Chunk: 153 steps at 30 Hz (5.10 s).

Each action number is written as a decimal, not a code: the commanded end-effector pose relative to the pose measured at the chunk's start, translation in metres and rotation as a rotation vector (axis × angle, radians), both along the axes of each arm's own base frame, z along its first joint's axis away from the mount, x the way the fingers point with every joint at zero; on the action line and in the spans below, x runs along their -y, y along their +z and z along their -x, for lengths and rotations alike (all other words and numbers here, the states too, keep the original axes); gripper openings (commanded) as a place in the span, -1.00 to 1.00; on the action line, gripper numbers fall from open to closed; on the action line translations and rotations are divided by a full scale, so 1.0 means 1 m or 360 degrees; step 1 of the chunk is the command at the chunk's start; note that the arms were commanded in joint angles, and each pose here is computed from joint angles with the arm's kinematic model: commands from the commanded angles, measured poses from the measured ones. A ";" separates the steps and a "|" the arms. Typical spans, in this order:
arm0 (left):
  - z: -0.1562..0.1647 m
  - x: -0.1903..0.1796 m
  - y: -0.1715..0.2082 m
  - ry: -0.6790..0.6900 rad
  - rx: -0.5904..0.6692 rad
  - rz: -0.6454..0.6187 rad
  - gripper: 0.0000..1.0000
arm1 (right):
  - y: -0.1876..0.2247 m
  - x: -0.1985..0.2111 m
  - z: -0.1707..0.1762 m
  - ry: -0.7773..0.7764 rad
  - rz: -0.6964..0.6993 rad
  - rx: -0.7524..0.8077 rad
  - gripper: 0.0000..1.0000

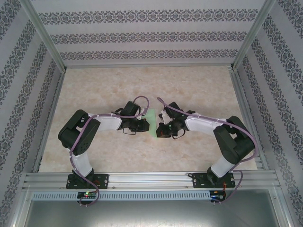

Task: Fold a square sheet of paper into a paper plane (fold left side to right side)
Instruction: Third fold the triangle at the center of the table, then fourth fold the wing at the center of the table.

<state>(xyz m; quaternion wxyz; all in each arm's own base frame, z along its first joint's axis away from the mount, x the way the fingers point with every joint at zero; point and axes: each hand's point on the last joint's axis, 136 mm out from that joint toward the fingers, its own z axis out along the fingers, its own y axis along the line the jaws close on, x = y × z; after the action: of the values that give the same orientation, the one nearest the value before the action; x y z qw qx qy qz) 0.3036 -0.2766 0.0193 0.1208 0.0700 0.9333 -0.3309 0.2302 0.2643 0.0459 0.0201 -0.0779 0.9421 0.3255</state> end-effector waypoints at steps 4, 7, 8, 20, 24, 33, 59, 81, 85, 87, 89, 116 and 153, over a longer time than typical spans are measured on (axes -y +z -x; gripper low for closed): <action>0.001 -0.004 -0.013 0.0028 -0.0003 -0.0091 -0.71 | 0.002 -0.017 -0.013 -0.0023 -0.0088 -0.0003 -1.00; 0.001 -0.003 -0.012 0.0027 -0.0001 -0.0092 -0.71 | -0.012 -0.018 -0.011 -0.0024 -0.0061 -0.0062 -1.00; 0.001 -0.003 -0.013 0.0029 -0.0002 -0.0096 -0.70 | -0.018 -0.016 -0.008 -0.0027 -0.0041 -0.0085 -1.00; -0.002 -0.006 -0.016 0.0034 -0.0014 -0.0151 -0.71 | -0.042 0.015 0.030 -0.0037 0.0088 -0.0224 -1.00; -0.006 -0.003 -0.014 0.0030 -0.0012 -0.0146 -0.72 | -0.044 0.027 0.039 -0.0055 0.0113 -0.0248 -1.00; -0.011 0.012 0.031 -0.0006 0.0071 0.0011 -0.59 | 0.007 0.028 0.003 -0.0091 -0.0035 0.0028 -0.94; -0.010 -0.047 0.054 0.0479 -0.0053 0.0142 0.09 | 0.000 -0.008 -0.079 0.0083 -0.0155 0.0466 -0.68; -0.021 -0.005 0.038 0.0355 -0.0131 0.0225 0.09 | -0.005 0.007 -0.074 0.0067 -0.0068 0.0481 -0.94; -0.027 0.001 0.037 0.0345 -0.0130 0.0238 -0.09 | -0.002 0.008 -0.074 0.0059 -0.0059 0.0506 -0.83; -0.030 0.003 0.039 0.0345 -0.0121 0.0251 -0.19 | 0.004 0.013 -0.075 0.0040 -0.0037 0.0545 -0.60; -0.030 0.005 0.042 0.0342 -0.0111 0.0269 -0.28 | 0.014 0.019 -0.076 0.0015 -0.0009 0.0615 -0.39; -0.031 0.017 0.077 0.0297 -0.0048 0.0354 -0.43 | 0.009 -0.016 -0.025 0.0139 0.0455 0.1019 -0.12; -0.028 0.010 0.081 0.0319 -0.0047 0.0283 -0.27 | -0.018 -0.018 -0.032 0.0168 0.0560 0.0975 -0.76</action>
<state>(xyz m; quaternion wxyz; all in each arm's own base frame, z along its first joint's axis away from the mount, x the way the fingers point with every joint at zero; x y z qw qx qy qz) 0.3329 -0.2799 0.0805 0.1288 -0.0589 0.9089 -0.3922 0.2611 0.2769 0.0282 0.2687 -0.2202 0.9299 0.1207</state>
